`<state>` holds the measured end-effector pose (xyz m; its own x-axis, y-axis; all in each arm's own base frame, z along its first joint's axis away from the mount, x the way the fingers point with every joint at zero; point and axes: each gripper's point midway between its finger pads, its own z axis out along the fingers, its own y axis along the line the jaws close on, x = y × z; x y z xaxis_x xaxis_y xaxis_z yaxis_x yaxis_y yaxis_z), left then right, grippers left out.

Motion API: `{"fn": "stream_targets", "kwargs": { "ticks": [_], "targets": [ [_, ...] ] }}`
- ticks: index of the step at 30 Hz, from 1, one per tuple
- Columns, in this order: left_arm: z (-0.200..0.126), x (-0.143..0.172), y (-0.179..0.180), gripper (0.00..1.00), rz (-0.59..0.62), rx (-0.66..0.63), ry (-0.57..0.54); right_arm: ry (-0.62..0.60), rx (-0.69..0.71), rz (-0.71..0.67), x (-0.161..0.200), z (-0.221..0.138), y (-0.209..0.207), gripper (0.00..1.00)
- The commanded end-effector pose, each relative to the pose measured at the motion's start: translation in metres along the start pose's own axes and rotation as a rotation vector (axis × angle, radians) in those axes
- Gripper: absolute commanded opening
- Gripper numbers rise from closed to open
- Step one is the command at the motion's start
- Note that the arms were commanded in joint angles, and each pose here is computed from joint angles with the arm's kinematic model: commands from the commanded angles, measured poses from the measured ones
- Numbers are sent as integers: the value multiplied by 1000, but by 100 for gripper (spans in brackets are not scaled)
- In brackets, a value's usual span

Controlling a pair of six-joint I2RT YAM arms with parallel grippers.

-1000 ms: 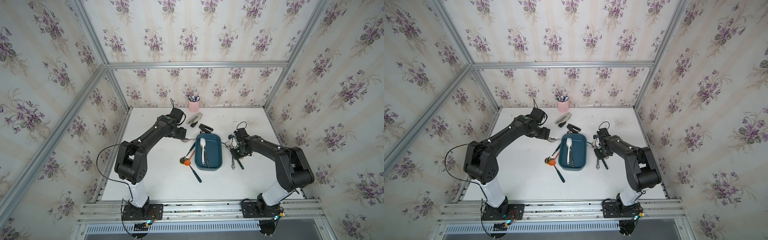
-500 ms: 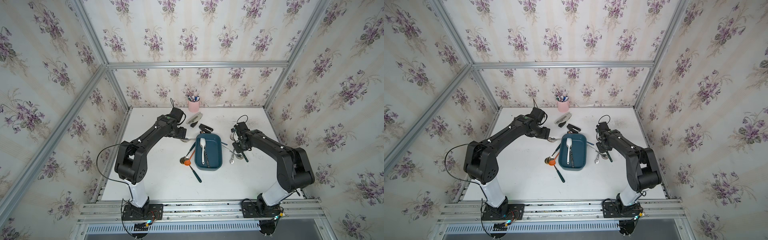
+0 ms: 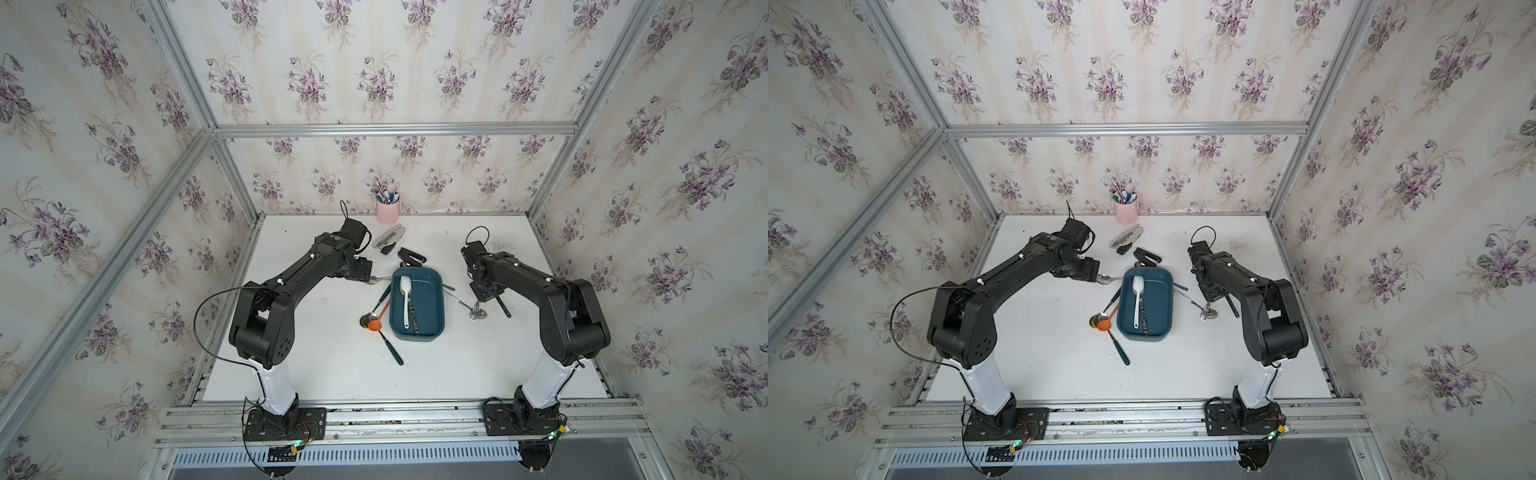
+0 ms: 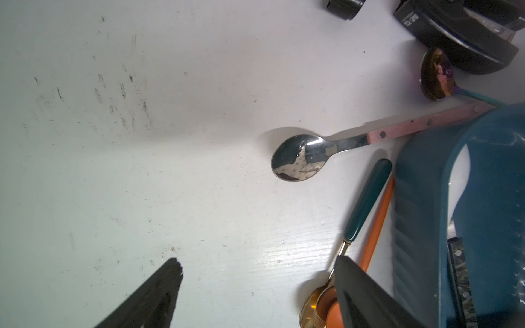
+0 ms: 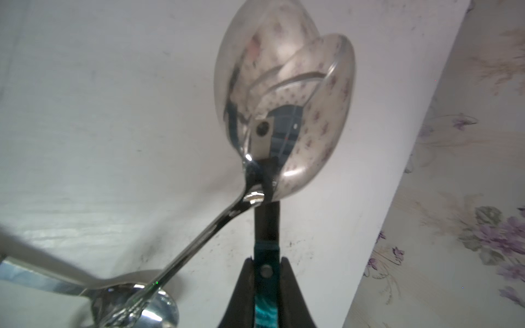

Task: Put the spoon into the storage box
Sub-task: Place the spoon at the center of the board.

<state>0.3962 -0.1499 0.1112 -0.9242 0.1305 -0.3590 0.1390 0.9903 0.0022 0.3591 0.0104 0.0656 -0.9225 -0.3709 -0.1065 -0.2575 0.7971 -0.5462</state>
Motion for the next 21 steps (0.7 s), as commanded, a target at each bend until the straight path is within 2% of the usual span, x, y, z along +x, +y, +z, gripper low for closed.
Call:
{"fn": "stream_targets", "kwargs": {
  "ticks": [1,6,13,21],
  "targets": [
    [-3,-5,1,88,-14,1,-31,-32,97,21,-11,-11,-19,9],
    [0,-4,-1,88,-16,8,-26,-152,56,-72,-34,-30,11,9],
    [0,-1,-2,88,-21,16,-21,-125,-24,-131,-35,-16,56,9],
    [-1,1,-1,88,-26,15,-21,-110,-66,-118,-32,-7,73,8]
  ]
}}
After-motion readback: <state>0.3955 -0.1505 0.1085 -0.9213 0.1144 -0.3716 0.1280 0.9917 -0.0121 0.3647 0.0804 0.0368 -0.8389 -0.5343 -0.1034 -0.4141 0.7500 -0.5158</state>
